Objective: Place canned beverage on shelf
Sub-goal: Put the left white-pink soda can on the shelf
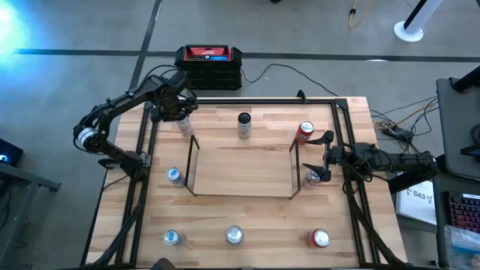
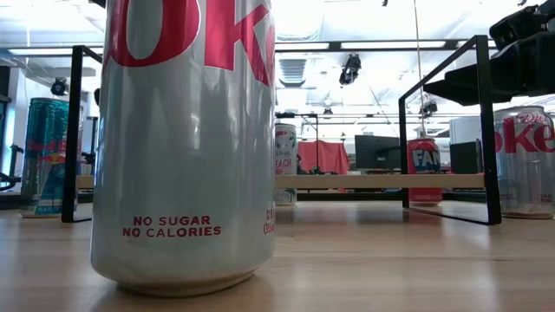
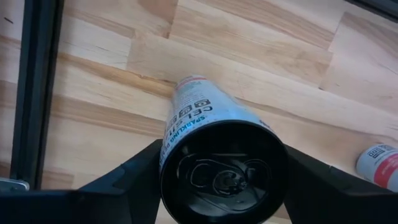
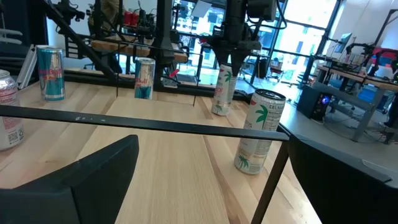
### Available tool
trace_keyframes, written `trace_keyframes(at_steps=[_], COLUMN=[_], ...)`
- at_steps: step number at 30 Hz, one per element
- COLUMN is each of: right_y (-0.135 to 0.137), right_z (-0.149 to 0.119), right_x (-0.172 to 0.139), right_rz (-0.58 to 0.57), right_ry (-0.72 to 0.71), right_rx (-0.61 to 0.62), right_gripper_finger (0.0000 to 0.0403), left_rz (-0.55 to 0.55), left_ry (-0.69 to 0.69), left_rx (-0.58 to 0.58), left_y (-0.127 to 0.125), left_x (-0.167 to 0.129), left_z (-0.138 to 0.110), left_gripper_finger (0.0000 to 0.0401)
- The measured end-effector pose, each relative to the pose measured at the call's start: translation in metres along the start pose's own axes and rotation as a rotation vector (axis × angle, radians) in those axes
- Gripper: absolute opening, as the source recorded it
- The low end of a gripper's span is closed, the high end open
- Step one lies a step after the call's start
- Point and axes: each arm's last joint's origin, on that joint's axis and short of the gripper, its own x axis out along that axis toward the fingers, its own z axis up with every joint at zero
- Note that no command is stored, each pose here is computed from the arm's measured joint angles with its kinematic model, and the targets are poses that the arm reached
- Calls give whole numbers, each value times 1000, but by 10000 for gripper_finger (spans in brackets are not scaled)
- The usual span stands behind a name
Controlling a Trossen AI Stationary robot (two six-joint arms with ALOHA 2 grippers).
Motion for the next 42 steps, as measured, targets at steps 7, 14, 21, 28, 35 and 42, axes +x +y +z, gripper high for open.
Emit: trace_keyframes(at_steps=[7,14,21,28,35,42], right_y=[0,0,0,0,0,0], right_z=[0,0,0,0,0,0], right_x=[0,0,0,0,0,0], right_rz=[0,0,0,0,0,0], right_ry=[0,0,0,0,0,0], right_rx=[2,1,0,1,0,1], right_gripper_finger=[398,398,398,398,398,398], left_rz=[-11,-51,-18,69,121,107], left_ry=[-1,-23,-1,53,87,82], left_rx=[7,33,69,123,205,228], left_y=[-3,-13,-35,-74,-104,-105], left_x=[-3,-19,-28,-30,-33,-38], left_z=[-1,-2,-2,-1,-8,-27], left_gripper_finger=[243,243,243,243,243,243])
